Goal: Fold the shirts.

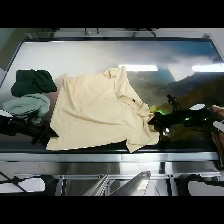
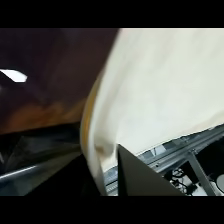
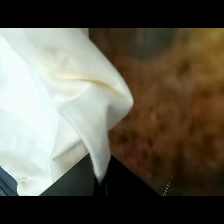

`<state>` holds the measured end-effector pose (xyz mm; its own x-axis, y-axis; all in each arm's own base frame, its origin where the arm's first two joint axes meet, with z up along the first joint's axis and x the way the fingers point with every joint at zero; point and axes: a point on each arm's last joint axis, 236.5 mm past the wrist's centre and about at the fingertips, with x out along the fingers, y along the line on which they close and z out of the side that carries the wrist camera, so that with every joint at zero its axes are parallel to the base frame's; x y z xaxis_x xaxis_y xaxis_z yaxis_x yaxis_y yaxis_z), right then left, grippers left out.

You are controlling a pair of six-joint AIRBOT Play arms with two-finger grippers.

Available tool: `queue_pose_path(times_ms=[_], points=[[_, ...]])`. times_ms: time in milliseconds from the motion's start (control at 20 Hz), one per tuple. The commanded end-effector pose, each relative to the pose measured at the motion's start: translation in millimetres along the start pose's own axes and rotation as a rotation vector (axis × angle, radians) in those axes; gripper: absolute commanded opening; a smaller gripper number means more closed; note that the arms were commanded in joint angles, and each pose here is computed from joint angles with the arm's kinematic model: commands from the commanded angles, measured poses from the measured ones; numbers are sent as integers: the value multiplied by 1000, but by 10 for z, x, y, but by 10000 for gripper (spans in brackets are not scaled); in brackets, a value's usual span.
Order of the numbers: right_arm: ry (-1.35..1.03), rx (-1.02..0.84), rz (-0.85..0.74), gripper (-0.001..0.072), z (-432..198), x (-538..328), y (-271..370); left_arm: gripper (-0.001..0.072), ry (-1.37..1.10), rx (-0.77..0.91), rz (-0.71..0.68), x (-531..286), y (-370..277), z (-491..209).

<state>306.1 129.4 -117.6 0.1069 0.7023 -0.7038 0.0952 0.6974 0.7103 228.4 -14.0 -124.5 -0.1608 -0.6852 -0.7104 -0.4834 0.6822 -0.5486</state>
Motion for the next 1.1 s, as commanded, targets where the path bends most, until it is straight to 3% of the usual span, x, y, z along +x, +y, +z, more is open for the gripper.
queue_pose_path(times_ms=[0, 150, 250, 350, 500, 700, 800, 900, 1050], points=[[19, -4, 83, 23, 5, -51, 243, 11, 94, 94, -215, 82, -457, -44], [83, -91, 213, 23, -63, -333, 729, 10, 79, 285, -467, -280, -1261, -134], [60, -186, 400, 23, -45, -868, 1355, 12, 9, 499, -761, -957, -2057, -400], [-123, -365, 629, 23, 62, -1719, 2131, 20, -145, 687, -886, -1589, -2612, -659], [-515, -657, 754, 23, 5, -3080, 3016, 20, -348, 1050, -924, -2344, -3243, -1438], [-903, -896, 625, 24, -450, -4084, 3700, 21, -577, 1589, -1057, -3247, -3785, -3053], [-1081, -990, 579, 24, -768, -4410, 4036, 21, -709, 1809, -1056, -3480, -3807, -3782], [-1224, -1048, 483, 24, -963, -4589, 4246, 21, -897, 1897, -934, -3582, -3846, -4069], [-1298, -1080, 408, 24, -1032, -4690, 4355, 21, -1105, 1828, -741, -3722, -3879, -3872]])
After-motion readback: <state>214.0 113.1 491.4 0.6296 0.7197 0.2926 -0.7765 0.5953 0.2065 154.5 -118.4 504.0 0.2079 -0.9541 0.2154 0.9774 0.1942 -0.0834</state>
